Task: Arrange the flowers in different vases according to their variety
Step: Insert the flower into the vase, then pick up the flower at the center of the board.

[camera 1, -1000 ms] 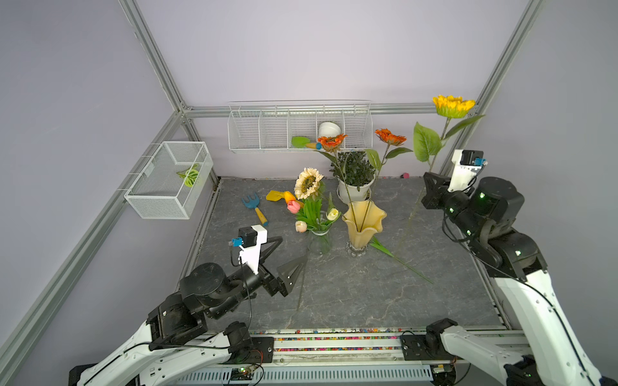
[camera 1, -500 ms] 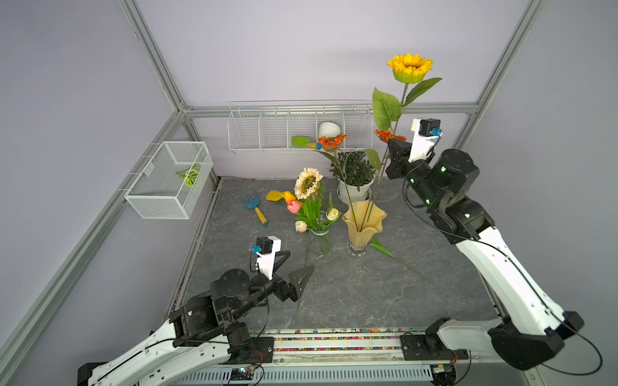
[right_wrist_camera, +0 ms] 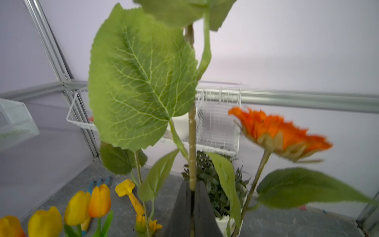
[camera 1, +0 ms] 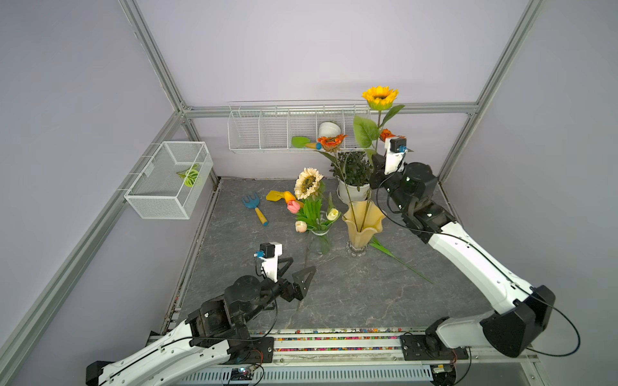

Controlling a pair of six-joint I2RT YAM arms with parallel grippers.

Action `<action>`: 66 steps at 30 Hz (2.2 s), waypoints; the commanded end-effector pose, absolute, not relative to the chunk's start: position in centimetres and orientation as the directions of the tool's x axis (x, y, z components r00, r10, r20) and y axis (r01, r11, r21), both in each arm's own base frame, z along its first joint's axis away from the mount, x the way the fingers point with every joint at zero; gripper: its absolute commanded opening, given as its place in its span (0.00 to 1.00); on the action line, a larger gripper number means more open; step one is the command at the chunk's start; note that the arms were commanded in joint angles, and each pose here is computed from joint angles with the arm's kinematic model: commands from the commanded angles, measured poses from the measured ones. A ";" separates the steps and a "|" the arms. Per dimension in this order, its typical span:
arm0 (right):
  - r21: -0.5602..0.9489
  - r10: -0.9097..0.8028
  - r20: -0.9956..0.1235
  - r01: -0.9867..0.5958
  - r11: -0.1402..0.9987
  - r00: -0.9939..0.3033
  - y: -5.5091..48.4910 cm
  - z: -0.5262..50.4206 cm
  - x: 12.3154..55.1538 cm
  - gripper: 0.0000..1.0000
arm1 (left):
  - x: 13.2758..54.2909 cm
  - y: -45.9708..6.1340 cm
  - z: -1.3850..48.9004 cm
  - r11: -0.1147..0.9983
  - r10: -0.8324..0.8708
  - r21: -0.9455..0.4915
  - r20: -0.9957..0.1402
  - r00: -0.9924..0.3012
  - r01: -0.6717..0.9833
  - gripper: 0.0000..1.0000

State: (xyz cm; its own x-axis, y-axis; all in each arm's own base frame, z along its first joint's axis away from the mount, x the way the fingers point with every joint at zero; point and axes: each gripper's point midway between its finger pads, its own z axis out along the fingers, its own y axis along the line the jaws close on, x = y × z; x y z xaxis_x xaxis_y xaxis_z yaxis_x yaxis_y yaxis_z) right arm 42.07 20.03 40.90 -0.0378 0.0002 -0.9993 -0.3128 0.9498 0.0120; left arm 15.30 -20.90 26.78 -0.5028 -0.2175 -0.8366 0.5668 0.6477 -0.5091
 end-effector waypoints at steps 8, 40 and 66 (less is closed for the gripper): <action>0.057 0.023 -0.993 -0.307 0.950 -0.115 19.1 37.3 40.1 0.58 | 15.8 -20.4 25.7 0.702 -0.219 -0.533 -0.793 -0.568 0.473 1.00; 0.091 -0.128 -0.860 -0.395 0.914 -0.494 14.3 26.4 25.9 0.65 | 14.8 -18.8 12.4 0.940 -0.021 -0.318 -0.418 -0.908 0.125 0.76; 0.047 -0.166 -0.840 -0.373 0.927 -0.517 13.0 24.9 25.2 0.63 | 24.8 -20.7 4.0 0.980 0.197 0.041 -0.374 -0.906 0.196 0.65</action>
